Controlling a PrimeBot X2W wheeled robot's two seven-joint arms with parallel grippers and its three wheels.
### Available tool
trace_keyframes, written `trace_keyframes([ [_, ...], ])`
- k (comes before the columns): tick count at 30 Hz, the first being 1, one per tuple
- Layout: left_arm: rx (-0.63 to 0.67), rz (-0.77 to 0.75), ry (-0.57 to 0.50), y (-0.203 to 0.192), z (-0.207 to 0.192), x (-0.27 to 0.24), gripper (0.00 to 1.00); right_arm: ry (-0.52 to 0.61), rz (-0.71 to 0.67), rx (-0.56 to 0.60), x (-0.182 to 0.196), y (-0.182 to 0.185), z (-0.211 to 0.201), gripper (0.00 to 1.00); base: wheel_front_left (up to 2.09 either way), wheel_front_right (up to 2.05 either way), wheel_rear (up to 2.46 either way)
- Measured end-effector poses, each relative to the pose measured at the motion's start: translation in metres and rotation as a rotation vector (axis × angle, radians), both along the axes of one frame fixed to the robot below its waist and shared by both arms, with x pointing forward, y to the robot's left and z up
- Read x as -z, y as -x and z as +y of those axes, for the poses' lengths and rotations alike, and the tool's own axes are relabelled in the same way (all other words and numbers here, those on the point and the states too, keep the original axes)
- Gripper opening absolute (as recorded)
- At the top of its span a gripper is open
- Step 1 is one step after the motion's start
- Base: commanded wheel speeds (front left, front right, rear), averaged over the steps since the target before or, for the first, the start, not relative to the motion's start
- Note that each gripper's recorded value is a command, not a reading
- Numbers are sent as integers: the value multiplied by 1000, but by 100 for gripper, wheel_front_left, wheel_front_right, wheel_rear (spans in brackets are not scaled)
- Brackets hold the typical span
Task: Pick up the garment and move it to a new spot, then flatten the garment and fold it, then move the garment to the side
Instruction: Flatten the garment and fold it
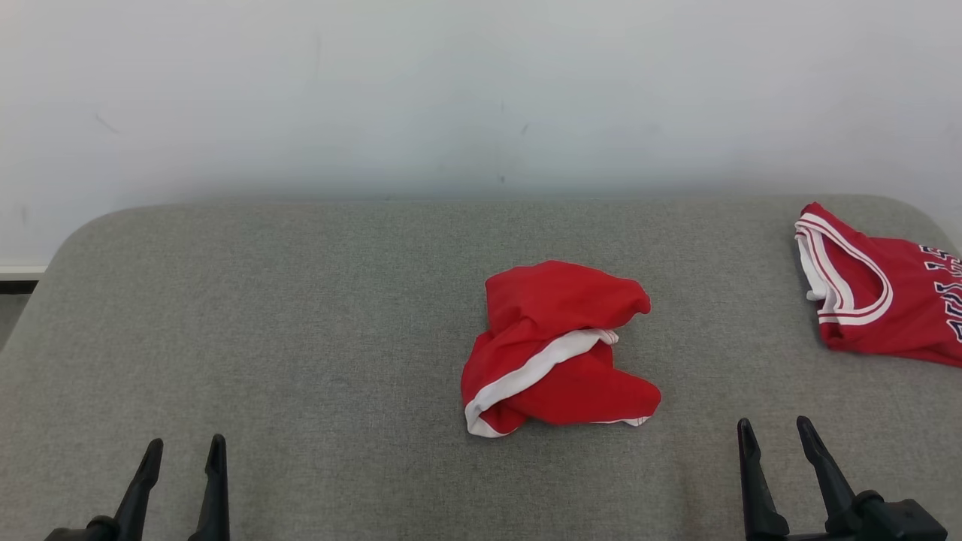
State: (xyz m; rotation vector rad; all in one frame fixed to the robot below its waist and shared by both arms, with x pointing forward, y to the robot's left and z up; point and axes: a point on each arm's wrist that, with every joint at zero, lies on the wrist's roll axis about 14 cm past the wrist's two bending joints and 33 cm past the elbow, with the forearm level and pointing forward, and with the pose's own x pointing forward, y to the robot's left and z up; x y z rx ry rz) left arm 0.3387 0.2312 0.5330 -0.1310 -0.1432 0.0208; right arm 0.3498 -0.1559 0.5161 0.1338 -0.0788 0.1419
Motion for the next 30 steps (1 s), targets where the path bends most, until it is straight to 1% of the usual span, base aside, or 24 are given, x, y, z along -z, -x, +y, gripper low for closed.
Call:
trace_keyframes([
  [23, 1, 17, 4, 0, -3, 7, 100, 4, 25, 10, 4, 5, -3, 100, 0, 0, 0],
  [30, -4, 21, -4, 0, -3, 9, 100, 0, 49, 5, 12, 4, -1, 100, 0, 0, 0],
])
